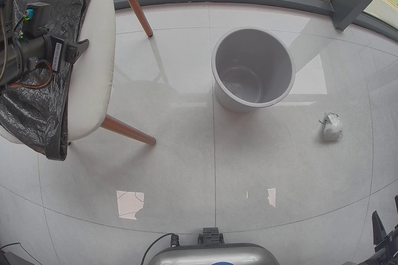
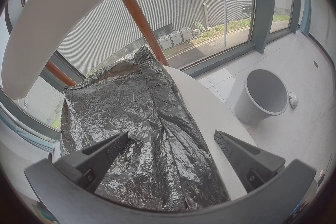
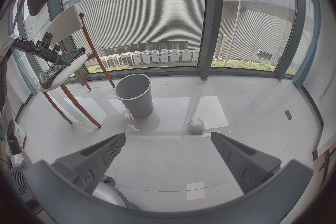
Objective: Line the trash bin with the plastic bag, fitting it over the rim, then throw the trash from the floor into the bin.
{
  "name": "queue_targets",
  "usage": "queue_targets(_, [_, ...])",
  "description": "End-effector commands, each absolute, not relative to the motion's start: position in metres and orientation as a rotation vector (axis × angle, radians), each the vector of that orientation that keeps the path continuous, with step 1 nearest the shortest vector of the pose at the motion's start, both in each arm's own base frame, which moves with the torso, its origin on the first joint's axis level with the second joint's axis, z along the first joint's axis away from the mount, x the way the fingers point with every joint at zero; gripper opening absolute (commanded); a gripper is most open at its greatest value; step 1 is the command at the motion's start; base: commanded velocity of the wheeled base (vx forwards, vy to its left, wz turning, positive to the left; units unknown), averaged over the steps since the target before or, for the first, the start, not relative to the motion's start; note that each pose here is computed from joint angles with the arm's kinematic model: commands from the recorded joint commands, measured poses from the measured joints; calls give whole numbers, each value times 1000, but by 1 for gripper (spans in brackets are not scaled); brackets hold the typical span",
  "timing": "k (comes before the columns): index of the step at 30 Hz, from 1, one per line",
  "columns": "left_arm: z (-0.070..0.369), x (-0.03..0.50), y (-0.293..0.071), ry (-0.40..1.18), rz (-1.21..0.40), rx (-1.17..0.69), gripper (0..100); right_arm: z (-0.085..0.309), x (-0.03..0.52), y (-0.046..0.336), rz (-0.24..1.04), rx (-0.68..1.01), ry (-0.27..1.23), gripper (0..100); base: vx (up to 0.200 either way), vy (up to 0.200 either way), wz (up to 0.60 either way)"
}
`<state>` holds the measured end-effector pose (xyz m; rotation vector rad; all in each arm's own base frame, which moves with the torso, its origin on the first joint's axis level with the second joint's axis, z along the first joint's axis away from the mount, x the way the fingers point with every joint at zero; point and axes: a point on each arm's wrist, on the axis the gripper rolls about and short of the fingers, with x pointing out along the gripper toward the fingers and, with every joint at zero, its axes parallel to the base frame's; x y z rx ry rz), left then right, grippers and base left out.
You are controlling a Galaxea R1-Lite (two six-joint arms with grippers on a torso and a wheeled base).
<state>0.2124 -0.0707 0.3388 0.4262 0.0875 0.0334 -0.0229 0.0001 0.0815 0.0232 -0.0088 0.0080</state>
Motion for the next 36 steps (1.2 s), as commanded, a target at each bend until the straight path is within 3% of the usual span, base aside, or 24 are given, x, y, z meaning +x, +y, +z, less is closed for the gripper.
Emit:
queue_targets(1, [341,211,-70,80,34,423,100,76,-23,0,9,23,-8,100,0,0,0])
queue_targets(11, [338,202,-91,72,-71,365,100,76,-23,0,9,23,-8,100,0,0,0])
queue_targets(36, [329,210,-76,113,1,351,100,76,-23,0,6,23,-8,100,0,0,0])
